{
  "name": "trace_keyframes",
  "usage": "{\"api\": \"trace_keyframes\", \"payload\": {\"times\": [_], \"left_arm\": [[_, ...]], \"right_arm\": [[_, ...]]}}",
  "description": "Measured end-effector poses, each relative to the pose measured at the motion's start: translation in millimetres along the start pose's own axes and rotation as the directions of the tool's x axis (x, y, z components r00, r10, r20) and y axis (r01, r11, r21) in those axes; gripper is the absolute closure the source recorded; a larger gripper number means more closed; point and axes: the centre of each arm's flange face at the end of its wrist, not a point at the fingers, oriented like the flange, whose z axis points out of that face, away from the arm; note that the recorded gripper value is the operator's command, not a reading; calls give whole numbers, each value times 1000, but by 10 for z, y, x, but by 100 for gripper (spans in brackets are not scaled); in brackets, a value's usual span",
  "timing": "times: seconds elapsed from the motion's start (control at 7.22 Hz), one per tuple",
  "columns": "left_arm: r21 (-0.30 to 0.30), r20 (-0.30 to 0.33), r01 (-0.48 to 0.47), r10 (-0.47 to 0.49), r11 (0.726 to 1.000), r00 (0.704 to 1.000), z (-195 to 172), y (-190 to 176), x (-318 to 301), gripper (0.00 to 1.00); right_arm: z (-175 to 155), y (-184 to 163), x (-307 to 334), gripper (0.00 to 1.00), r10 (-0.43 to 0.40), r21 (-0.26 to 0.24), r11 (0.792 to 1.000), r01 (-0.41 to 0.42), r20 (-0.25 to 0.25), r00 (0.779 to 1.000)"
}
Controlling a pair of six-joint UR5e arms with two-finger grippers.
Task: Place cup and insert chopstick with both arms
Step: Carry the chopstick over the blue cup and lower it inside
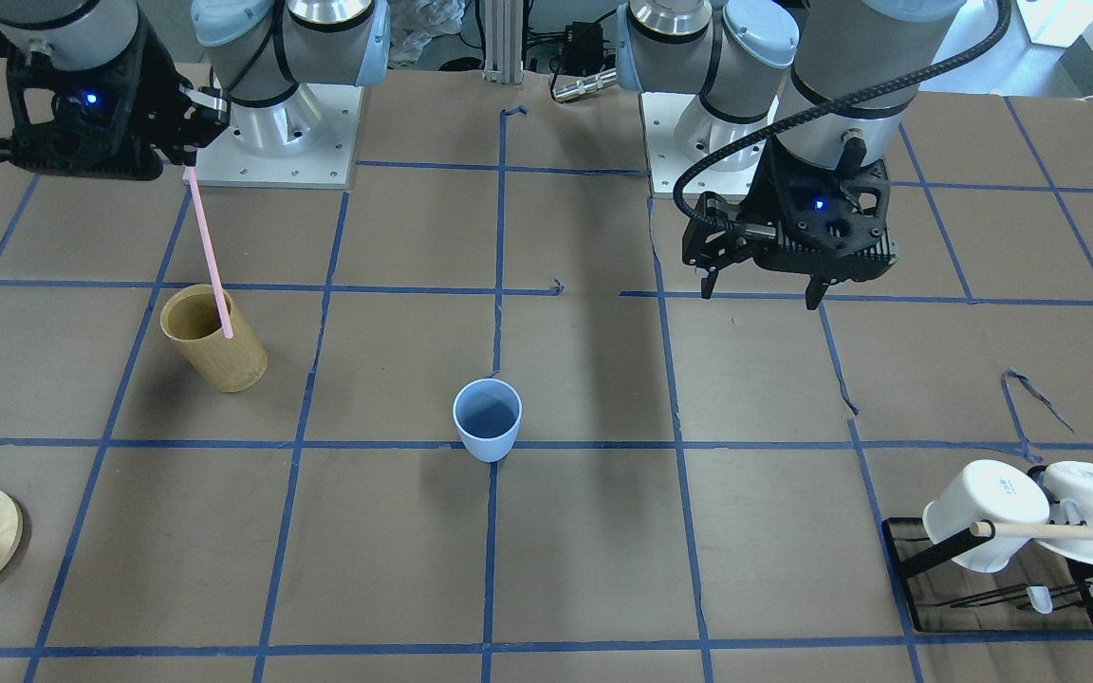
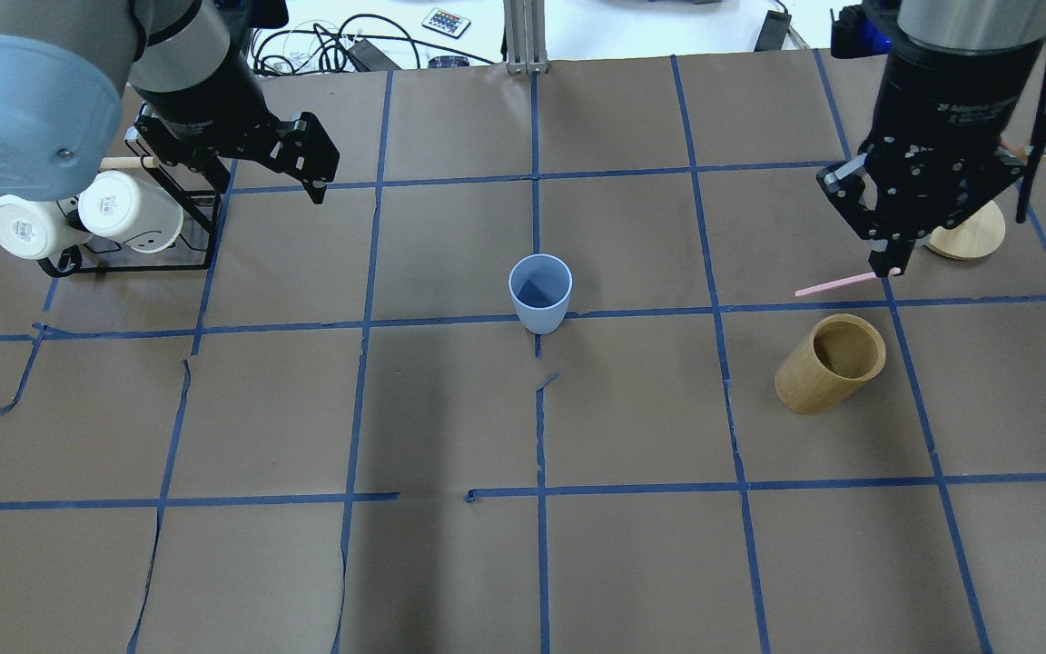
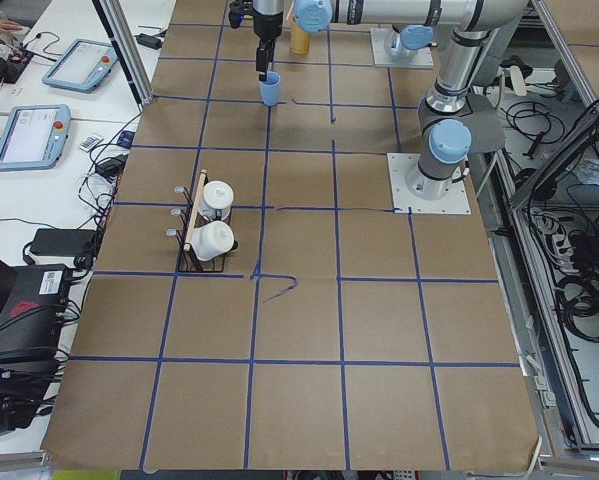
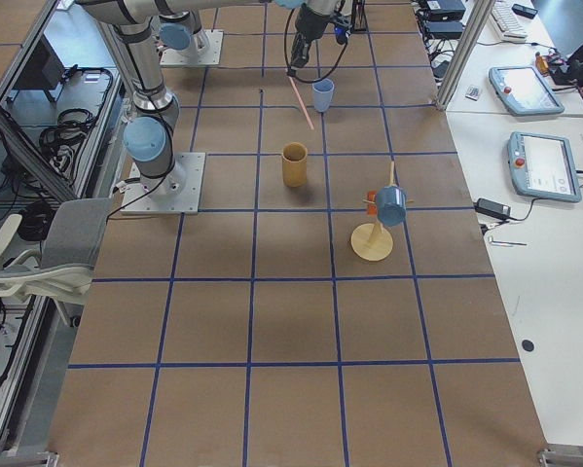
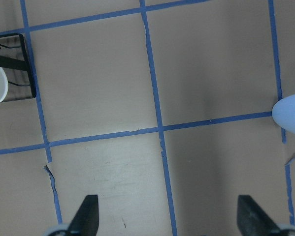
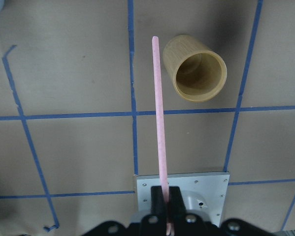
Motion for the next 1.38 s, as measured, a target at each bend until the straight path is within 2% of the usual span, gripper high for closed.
{"api": "trace_keyframes", "payload": {"times": [0.28, 0.42, 0.55, 0.69, 0.97, 1.11, 1.38], "left_arm": [[3, 1, 1, -1, 1000, 1000, -14, -9, -7, 0], [3, 1, 1, -1, 1000, 1000, -15, -10, -8, 0], [3, 1, 1, -1, 1000, 1000, -16, -12, -7, 0], [3, 1, 1, -1, 1000, 1000, -16, -12, -8, 0], [3, 1, 2, -2, 1000, 1000, -12, -12, -13, 0], [2, 0, 3, -3, 1000, 1000, -9, -11, -15, 0], [0, -1, 3, -3, 1000, 1000, 2, -9, -15, 0]], "right_arm": [[-240, -432, -108, 100, 84, -27, 996, -81, 101, 991], [-340, -554, -196, 100, 133, -33, 991, -129, 173, 976], [-405, -590, -354, 100, 185, -50, 983, -178, 245, 952], [-437, -568, -577, 100, 228, -74, 974, -215, 295, 928], [-434, -548, -960, 100, 310, -160, 950, -268, 397, 864], [-360, -592, -1116, 100, 330, -199, 942, -269, 415, 848], [-38, -759, -1442, 100, 318, -223, 944, -244, 406, 857]]}}
